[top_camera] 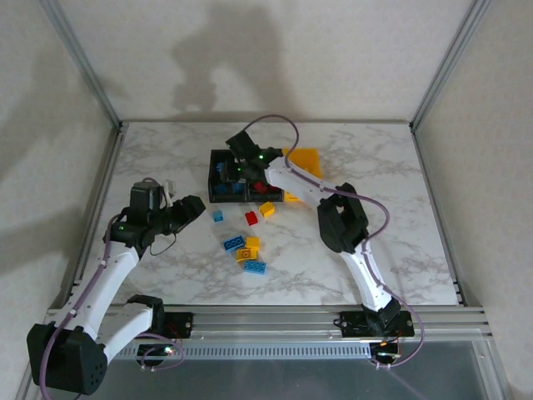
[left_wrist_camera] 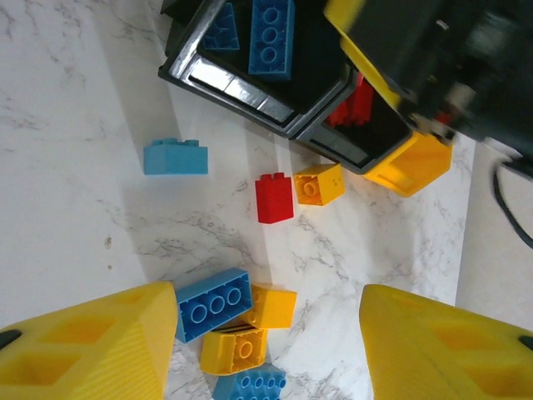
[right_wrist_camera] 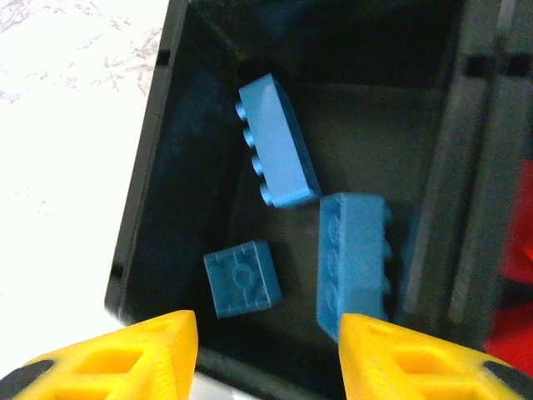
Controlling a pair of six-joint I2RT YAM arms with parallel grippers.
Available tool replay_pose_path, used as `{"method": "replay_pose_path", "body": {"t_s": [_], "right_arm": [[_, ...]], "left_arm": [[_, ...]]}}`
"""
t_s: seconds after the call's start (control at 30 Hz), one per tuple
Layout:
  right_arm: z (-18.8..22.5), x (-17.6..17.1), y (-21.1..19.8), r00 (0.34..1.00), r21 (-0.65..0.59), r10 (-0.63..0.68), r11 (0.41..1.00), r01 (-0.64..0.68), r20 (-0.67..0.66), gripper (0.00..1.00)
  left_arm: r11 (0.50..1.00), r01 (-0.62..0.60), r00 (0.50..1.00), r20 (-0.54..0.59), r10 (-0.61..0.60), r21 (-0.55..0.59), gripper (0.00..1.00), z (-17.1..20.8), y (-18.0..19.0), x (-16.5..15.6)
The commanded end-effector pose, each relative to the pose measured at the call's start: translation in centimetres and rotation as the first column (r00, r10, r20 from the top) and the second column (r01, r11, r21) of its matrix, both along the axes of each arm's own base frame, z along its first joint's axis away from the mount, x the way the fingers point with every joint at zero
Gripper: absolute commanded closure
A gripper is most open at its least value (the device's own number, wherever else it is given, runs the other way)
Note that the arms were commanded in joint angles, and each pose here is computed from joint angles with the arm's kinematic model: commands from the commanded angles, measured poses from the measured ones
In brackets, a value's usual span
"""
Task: Sort the legos into containers by color
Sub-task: Place the lego in the container, then pick up the lego from the center of the table.
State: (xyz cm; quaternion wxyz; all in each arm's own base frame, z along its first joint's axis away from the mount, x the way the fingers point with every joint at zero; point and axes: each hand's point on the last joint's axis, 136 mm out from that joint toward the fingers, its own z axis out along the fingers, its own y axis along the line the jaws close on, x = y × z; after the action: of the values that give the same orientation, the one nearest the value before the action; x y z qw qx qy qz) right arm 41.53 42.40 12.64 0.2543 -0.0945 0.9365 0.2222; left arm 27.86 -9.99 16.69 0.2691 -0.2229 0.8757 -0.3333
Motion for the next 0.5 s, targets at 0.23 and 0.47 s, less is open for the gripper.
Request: {"method": "replay_pose_path", "body": {"t_s": [0.23,0.47], "right_arm": [[7.5,-7.5,-6.4,0.991,0.082,0.003,0.997,-0.014,0.131,0.49],[4.2,-12.8,-10.9,0.998,0.024,-0.040,0.999,0.039,0.051,0.40]], "left_arm": [[0.993,0.035,0.996,-0.081,-0.026,0.113,0.40,-2.6,-1.3,-1.5],[0.990,0.102,0.992,-0.082,-0.094,0.095,0.40,-3.5,-4.3,-1.7]]}}
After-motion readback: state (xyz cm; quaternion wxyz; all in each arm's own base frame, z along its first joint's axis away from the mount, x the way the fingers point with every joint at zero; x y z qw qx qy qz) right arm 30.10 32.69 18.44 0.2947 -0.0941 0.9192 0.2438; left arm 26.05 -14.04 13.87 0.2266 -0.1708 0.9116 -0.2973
